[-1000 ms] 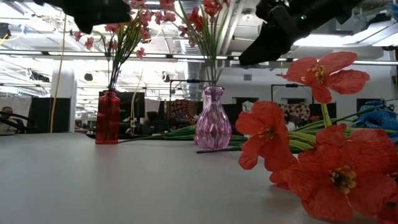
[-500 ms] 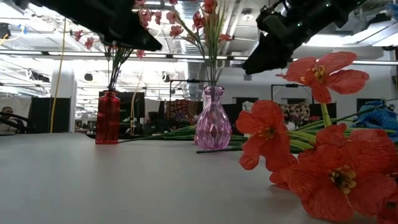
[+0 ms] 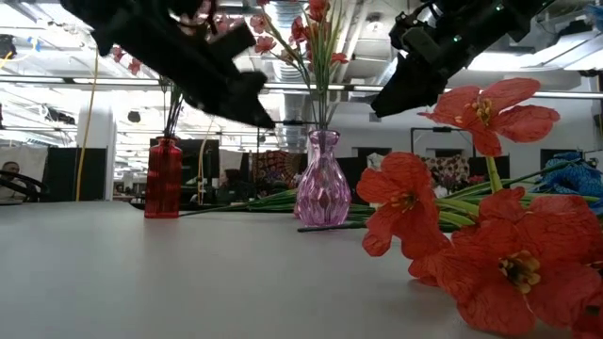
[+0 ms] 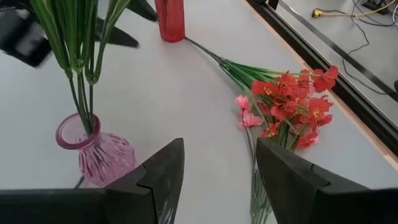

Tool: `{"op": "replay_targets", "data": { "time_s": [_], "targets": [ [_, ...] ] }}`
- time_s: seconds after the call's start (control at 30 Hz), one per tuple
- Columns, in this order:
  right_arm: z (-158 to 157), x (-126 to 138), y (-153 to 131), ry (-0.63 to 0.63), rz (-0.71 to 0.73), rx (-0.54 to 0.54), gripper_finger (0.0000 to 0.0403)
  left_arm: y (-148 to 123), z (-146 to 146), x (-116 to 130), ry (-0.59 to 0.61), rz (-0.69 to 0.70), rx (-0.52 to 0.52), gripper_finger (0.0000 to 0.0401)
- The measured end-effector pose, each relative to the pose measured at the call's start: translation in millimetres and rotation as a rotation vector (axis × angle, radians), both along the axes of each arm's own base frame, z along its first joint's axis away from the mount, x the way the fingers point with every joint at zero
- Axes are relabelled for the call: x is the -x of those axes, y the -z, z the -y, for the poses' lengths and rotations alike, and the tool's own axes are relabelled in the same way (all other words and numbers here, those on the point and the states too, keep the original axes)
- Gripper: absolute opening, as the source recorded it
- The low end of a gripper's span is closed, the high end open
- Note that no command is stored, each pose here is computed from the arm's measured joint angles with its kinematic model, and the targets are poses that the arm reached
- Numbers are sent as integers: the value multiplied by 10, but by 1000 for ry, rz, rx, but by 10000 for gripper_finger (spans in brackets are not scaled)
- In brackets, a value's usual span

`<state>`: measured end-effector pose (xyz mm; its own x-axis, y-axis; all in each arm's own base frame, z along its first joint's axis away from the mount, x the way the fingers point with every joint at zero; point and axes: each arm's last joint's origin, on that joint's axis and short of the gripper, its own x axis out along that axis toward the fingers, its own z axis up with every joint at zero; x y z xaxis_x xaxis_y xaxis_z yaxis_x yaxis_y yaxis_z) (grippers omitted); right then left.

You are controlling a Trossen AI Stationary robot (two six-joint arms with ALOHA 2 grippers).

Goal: Sort flowers into vase by color
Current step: Put the top red flowers into the purple vase

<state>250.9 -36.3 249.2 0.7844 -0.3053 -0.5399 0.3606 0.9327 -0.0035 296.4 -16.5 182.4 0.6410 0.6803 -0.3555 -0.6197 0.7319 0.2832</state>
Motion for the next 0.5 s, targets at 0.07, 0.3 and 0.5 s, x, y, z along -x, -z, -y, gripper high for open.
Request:
{"op": "replay_targets", "data": {
  "time_s": [0.07, 0.3, 0.5],
  "targets": [
    [0, 1, 1, 0, -1, 0, 226, 70, -63, -28, -27, -15, 5, 155],
    [0, 2, 2, -1, -3, 0, 226, 294, -292, -81, -92, -61, 51, 155],
    [0, 2, 2, -2, -4, 1, 226, 430, -485, -112, -117, -84, 88, 155]
  ]
}}
